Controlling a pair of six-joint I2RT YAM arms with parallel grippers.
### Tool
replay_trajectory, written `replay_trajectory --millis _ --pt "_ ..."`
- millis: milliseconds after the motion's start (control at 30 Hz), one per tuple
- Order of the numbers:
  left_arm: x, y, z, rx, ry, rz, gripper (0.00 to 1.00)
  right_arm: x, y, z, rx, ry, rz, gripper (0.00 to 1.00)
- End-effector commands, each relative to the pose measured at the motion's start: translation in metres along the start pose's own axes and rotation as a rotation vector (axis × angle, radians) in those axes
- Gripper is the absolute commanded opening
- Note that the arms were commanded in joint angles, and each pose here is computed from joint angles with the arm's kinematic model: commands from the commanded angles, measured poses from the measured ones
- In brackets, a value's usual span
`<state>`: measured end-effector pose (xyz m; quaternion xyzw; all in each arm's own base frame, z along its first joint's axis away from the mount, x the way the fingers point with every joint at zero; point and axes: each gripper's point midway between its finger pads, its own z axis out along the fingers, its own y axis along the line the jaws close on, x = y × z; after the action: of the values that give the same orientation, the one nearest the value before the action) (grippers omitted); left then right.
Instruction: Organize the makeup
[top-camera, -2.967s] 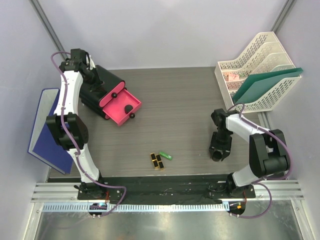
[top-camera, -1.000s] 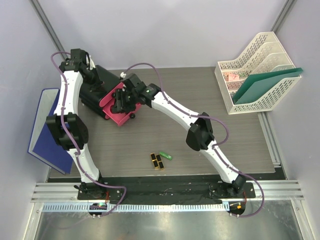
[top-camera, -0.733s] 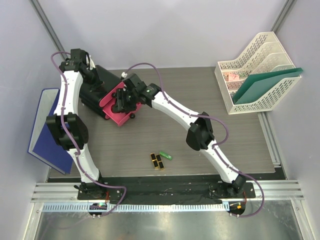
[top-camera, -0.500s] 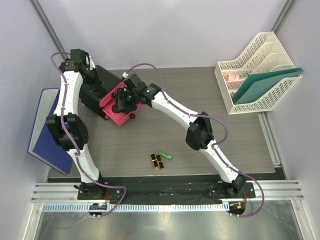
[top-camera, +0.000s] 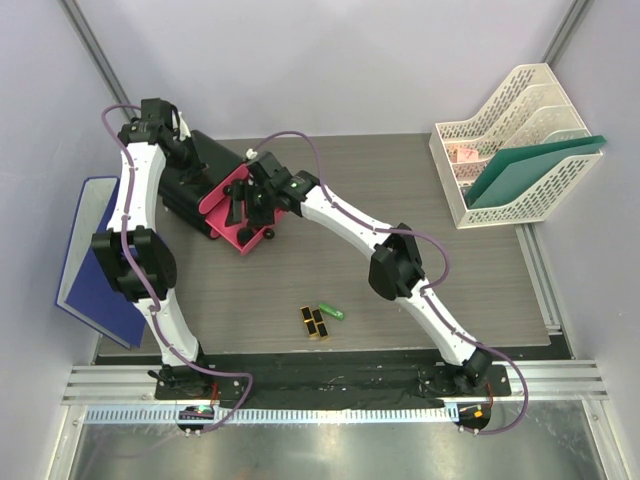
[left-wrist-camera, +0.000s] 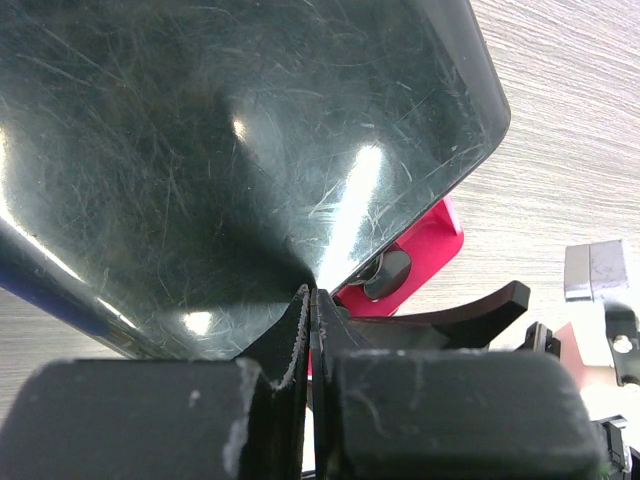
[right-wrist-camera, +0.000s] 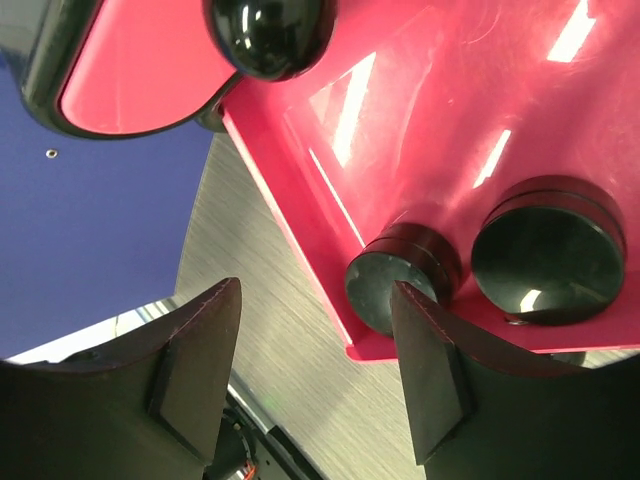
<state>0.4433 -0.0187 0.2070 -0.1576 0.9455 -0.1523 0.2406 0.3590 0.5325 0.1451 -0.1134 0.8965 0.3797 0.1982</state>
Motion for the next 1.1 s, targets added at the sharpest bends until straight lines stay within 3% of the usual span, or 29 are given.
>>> replay_trajectory --millis 0,133,200,233,333,600,733,900,1067 --pt "0.029 0.02 0.011 -0.079 0.115 0.0 0.0 -0.04 0.029 -0.034 -0.051 -0.133 -0.037 0.66" --pt "0.027 0.021 0.01 -0.086 0.11 0.003 0.0 -0.058 0.024 -0.058 -0.009 -0.201 -0.049 0.65" --pt "0.025 0.021 0.01 -0.089 0.104 0.002 0.0 -0.071 0.024 -0.078 0.005 -0.246 -0.026 0.51" --pt "0.025 0.021 0.01 -0.09 0.107 0.002 0.0 -0.073 0.008 -0.081 0.034 -0.243 0.018 0.33" --pt "0.024 0.021 0.01 -0.089 0.104 0.002 0.0 -0.081 -0.02 -0.099 0.077 -0.257 0.092 0.01" --pt "0.024 0.022 0.012 -0.095 0.105 0.002 0.0 -0.07 -0.086 -0.128 0.187 -0.258 0.25 0.01" --pt "0.022 0.022 0.011 -0.099 0.103 0.004 0.0 -0.024 -0.122 -0.11 0.229 -0.118 0.358 0.01" --pt "0.021 0.024 0.01 -0.112 0.102 0.011 0.0 0.026 -0.135 -0.076 0.207 0.051 0.454 0.01" --pt "0.02 0.024 0.011 -0.112 0.102 0.007 0.0 0.037 -0.121 -0.047 0.125 0.12 0.478 0.01"
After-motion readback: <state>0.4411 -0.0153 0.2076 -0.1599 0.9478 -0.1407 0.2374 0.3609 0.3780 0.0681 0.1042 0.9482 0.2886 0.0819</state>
